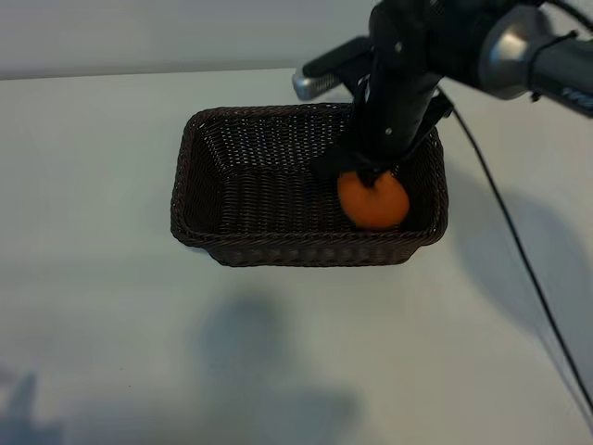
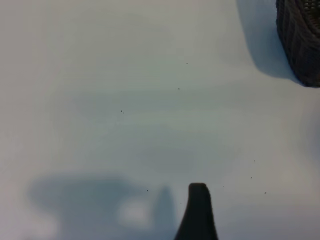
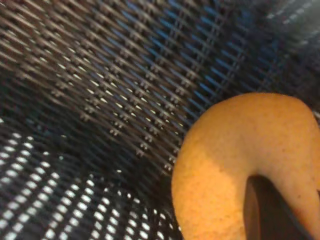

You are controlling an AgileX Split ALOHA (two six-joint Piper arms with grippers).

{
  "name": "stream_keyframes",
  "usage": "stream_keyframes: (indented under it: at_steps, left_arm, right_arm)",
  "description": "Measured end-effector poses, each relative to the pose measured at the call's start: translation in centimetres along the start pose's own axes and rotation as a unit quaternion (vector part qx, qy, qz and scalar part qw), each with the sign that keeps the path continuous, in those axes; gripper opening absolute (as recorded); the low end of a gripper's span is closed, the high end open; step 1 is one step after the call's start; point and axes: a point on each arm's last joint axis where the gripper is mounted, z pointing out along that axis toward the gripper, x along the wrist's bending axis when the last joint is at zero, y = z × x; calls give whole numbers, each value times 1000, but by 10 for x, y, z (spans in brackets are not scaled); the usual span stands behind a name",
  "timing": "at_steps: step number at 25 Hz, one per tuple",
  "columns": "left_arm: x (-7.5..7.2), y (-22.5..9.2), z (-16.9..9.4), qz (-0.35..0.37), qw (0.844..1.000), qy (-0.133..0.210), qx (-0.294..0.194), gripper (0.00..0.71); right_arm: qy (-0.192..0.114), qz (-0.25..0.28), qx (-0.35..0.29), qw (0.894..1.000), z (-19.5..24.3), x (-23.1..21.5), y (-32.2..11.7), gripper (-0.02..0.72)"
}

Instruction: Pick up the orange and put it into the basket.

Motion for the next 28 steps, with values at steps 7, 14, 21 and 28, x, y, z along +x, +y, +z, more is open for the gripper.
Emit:
stream_keyframes:
  at_steps: [7,14,21,28]
  left_arm:
    - [0,0,0,0,1000,0,0,592]
    - [0,0,0,0,1000,0,0,592]
    - [0,0,0,0,1000,0,0,592]
    - [0,0,0,0,1000,0,0,592]
  right_arm:
    - [2,0,14,1000,21,0,1,72]
    - [2,0,14,1000,21,0,1,151]
    - [4,0,22,1000,10,1,-1,544]
    - [8,0,-28,1000,-37,2,10,610]
